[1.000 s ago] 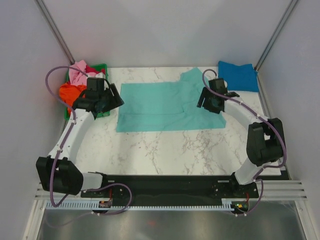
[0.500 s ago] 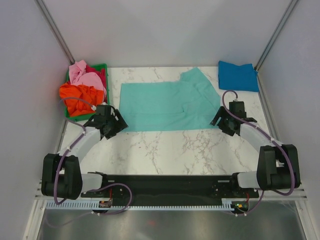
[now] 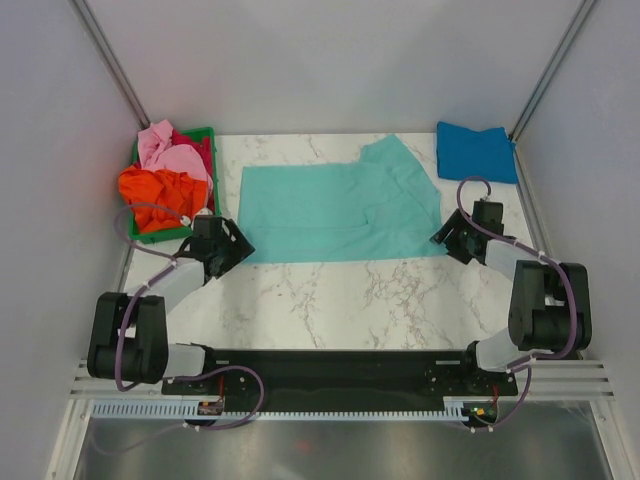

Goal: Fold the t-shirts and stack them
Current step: Fold the tshirt

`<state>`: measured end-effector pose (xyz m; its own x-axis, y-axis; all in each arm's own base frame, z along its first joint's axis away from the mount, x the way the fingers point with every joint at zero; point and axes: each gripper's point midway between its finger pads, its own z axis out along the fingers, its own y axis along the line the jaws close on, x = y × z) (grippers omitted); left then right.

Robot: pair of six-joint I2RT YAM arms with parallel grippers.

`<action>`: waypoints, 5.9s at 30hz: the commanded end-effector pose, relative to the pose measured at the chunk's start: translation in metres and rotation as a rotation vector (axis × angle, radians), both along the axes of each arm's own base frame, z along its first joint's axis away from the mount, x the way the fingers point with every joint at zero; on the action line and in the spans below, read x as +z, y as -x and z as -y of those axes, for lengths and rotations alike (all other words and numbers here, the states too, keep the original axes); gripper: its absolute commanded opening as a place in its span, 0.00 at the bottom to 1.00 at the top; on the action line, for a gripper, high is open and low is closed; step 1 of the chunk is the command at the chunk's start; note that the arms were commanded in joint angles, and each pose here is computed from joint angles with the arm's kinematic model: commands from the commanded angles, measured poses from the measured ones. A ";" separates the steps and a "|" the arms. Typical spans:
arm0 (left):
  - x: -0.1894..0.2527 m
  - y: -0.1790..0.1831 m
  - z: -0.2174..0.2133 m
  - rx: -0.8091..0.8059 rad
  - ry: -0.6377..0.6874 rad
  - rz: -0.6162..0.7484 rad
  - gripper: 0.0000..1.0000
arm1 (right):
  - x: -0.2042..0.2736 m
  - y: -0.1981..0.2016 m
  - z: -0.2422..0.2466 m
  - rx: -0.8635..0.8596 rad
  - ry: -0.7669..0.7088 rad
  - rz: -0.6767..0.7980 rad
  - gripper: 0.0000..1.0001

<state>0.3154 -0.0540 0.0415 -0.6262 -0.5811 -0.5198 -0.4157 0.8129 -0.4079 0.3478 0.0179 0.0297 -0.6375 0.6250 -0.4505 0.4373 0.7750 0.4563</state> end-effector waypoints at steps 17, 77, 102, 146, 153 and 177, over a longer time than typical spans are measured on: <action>0.021 -0.005 -0.009 0.065 0.009 0.047 0.02 | -0.006 0.024 0.006 -0.040 -0.016 -0.065 0.00; 0.198 0.101 -0.009 -0.166 -0.079 0.420 0.79 | 0.074 -0.264 -0.076 0.333 0.449 0.137 0.93; 0.198 0.097 -0.018 -0.138 -0.069 0.428 0.78 | -0.011 -0.285 -0.087 0.333 0.477 0.081 0.21; 0.018 -0.195 -0.017 -0.120 -0.217 -0.167 0.61 | 0.106 -0.130 -0.124 0.487 0.268 0.259 0.00; -0.003 -0.203 -0.014 -0.124 -0.222 -0.194 0.55 | 0.102 -0.129 -0.123 0.488 0.271 0.258 0.00; 0.013 -0.184 -0.012 -0.124 -0.241 -0.192 0.02 | 0.119 -0.123 -0.124 0.487 0.263 0.310 0.00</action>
